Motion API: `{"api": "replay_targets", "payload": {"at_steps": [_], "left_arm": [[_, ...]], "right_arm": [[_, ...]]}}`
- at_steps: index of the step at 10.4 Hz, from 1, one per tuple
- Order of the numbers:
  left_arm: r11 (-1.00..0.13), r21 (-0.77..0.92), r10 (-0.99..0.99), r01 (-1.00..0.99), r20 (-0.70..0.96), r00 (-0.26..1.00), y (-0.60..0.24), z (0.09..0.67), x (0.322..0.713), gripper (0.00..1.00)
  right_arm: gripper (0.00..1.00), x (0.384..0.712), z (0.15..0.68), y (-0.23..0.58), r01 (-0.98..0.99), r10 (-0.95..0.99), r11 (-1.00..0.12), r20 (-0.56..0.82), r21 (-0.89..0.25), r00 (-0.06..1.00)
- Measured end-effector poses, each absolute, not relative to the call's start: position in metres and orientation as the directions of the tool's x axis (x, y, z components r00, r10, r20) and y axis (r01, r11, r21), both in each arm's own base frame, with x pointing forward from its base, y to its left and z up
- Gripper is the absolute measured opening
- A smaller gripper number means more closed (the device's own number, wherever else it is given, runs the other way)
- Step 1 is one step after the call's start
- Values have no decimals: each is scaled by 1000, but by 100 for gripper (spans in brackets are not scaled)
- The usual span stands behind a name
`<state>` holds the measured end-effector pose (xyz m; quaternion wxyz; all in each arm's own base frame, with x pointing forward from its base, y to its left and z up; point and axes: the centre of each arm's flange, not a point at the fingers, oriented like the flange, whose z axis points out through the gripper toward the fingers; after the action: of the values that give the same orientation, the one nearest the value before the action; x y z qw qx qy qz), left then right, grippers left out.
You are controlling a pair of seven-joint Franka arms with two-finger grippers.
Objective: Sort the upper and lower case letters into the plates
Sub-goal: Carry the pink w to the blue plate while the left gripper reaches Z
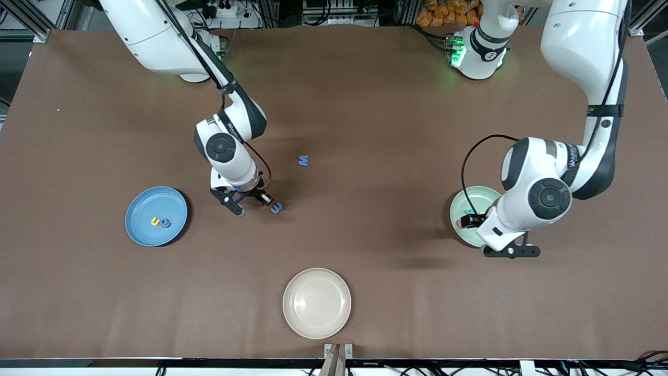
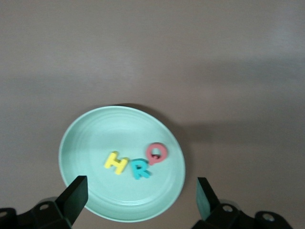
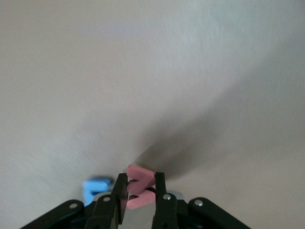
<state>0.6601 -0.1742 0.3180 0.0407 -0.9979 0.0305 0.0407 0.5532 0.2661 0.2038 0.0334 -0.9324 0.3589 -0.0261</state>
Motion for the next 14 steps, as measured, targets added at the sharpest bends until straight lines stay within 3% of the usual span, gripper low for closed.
{"api": "replay_targets", "payload": {"at_steps": [5, 9, 13, 14], "left_arm": [[-982, -28, -185, -187, -59, 981, -355, 334, 591, 100], [-991, 25, -135, -134, -28, 991, -497, 337, 503, 95], [-988, 101, -115, -113, -12, 993, -597, 263, 424, 91], [-989, 106, -109, -106, -16, 994, -610, 245, 413, 91]], "right_arm": [[27, 630, 262, 136, -647, -647, -763, 29, -7, 762], [27, 639, 261, 7, -600, -600, -799, 3, 40, 800], [28, 630, 255, -53, -540, -544, -838, -56, 79, 837], [34, 629, 254, -52, -533, -539, -842, -60, 87, 840]]}}
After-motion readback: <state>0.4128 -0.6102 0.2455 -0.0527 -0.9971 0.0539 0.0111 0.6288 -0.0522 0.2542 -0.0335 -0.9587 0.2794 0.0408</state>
